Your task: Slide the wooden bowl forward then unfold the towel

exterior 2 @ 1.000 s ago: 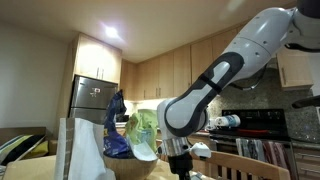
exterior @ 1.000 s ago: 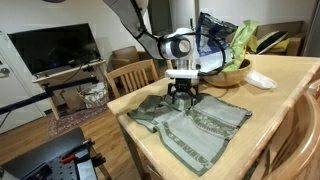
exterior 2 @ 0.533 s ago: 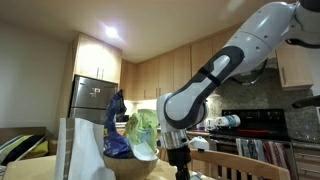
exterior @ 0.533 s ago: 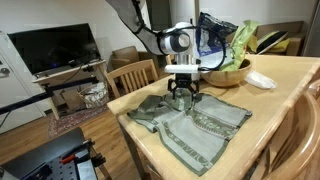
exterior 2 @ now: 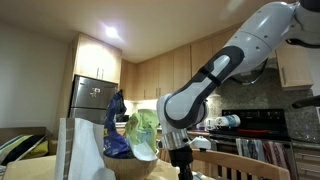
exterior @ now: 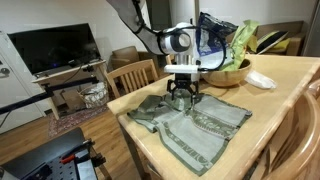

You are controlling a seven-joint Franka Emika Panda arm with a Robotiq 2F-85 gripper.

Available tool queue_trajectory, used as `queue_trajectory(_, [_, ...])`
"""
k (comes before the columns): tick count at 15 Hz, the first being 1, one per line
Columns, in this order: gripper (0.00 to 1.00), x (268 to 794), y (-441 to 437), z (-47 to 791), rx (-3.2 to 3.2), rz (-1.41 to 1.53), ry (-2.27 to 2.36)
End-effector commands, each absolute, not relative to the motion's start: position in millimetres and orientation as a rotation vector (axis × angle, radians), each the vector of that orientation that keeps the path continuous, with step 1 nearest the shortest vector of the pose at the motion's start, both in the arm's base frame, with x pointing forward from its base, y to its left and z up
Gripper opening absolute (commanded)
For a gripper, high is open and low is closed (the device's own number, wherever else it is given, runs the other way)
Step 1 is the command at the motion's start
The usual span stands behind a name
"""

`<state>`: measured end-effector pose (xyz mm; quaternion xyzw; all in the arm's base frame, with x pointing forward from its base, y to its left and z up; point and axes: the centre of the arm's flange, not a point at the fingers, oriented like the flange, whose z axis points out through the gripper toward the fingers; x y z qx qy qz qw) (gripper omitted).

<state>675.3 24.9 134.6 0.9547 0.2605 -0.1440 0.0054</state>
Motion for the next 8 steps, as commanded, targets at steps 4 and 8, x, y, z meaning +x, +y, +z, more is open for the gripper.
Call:
queue_trajectory(4, [1.00,676.9,25.0,132.2,2.996,-0.507,0.848])
queue_trajectory(8, [1.00,677.5,24.5,125.3,2.997,-0.514,0.857])
